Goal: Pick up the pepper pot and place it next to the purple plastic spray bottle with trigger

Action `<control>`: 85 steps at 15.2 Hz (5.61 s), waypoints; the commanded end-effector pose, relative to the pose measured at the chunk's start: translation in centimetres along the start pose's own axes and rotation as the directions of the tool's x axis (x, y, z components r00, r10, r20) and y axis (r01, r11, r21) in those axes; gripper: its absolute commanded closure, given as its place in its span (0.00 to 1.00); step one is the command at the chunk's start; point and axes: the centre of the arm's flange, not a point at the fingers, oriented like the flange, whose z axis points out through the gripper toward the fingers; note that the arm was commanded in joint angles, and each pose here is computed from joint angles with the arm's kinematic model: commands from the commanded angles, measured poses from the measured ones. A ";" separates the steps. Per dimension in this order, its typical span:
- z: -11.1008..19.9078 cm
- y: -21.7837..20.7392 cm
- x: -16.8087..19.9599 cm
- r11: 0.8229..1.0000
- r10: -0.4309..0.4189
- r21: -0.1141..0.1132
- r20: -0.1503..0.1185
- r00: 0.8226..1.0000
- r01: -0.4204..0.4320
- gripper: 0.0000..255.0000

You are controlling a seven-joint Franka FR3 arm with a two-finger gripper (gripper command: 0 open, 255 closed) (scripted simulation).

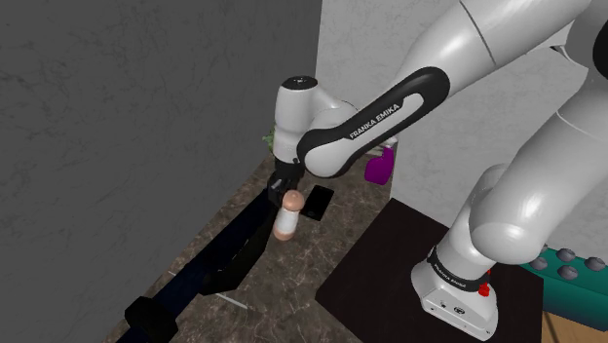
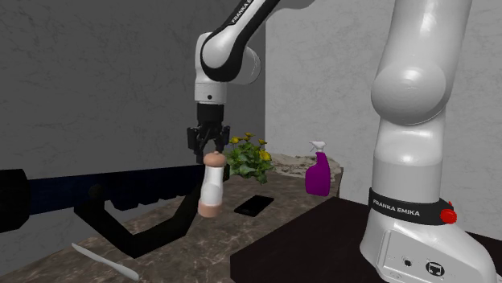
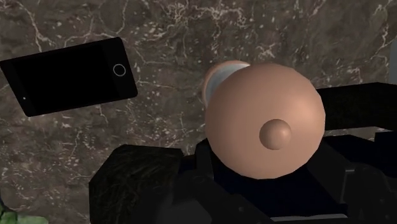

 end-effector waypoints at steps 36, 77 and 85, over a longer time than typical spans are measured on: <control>5.9 -0.7 -14.4 0.999 -0.044 -0.006 -0.184 0.982 0.044 0.00; 15.3 -1.1 -9.7 0.999 -0.011 -0.035 0.221 0.975 0.019 1.00; 13.7 -1.1 -9.6 0.999 -0.011 -0.035 0.221 0.975 0.019 1.00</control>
